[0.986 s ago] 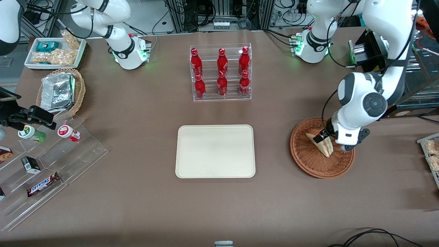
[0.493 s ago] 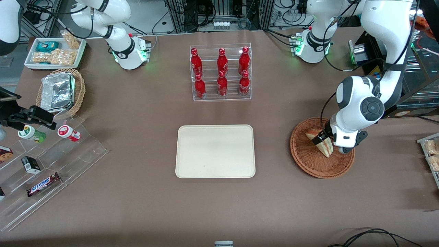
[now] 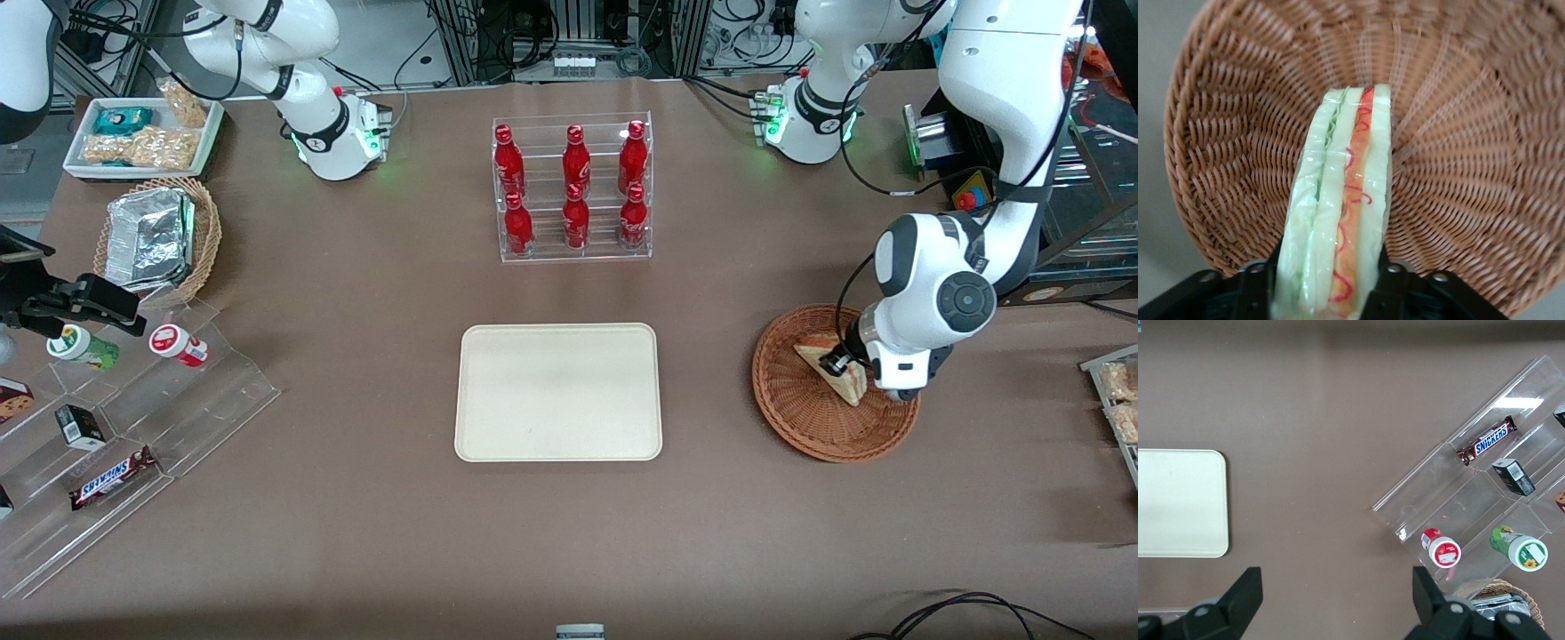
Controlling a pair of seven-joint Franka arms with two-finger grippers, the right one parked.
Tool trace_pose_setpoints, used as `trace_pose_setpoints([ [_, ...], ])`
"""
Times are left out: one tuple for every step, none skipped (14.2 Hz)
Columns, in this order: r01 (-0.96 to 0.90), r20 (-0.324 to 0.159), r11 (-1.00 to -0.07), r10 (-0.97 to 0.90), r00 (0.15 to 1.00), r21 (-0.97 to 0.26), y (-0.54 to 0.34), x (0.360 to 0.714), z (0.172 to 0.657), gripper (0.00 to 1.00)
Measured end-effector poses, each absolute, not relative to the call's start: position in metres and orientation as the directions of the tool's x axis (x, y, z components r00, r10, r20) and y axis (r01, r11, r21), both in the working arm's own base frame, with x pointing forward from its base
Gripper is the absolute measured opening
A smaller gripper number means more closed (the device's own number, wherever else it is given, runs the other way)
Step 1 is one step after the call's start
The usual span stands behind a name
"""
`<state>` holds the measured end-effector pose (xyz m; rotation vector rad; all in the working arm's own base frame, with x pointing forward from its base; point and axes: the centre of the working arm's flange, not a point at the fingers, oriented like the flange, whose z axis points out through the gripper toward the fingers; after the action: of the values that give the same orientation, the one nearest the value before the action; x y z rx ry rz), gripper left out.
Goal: Place sandwich from basket to tray
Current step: 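Lift the sandwich with the left gripper and carry it over the tray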
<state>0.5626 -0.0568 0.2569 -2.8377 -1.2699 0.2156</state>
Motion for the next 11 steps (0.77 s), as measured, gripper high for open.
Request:
trace_pose_setpoints([
  [0.764,-0.105,-0.641,0.767,0.633,-0.071,-0.057,0.569,0.264,0.36],
  [0.785,-0.100,-0.616,0.787,0.609,-0.070,-0.057,0.576,0.273,0.29],
  [0.796,-0.102,-0.600,0.799,0.592,-0.077,-0.058,0.583,0.285,0.20],
  [0.801,-0.105,-0.593,0.805,0.584,-0.081,-0.060,0.591,0.298,0.19],
  [0.802,-0.105,-0.592,0.805,0.584,-0.081,-0.063,0.598,0.311,0.19],
  [0.799,-0.103,-0.597,0.801,0.589,-0.075,-0.068,0.604,0.322,0.19],
  [0.791,-0.100,-0.609,0.793,0.601,-0.068,-0.077,0.607,0.330,0.18],
  [0.773,-0.101,-0.631,0.775,0.624,-0.065,-0.091,0.607,0.334,0.15],
  [0.744,-0.104,-0.664,0.747,0.657,-0.066,-0.111,0.604,0.336,0.15],
  [0.706,-0.107,-0.705,0.708,0.698,-0.065,-0.136,0.599,0.336,0.15],
  [0.664,-0.109,-0.745,0.666,0.738,-0.064,-0.166,0.592,0.336,0.15],
])
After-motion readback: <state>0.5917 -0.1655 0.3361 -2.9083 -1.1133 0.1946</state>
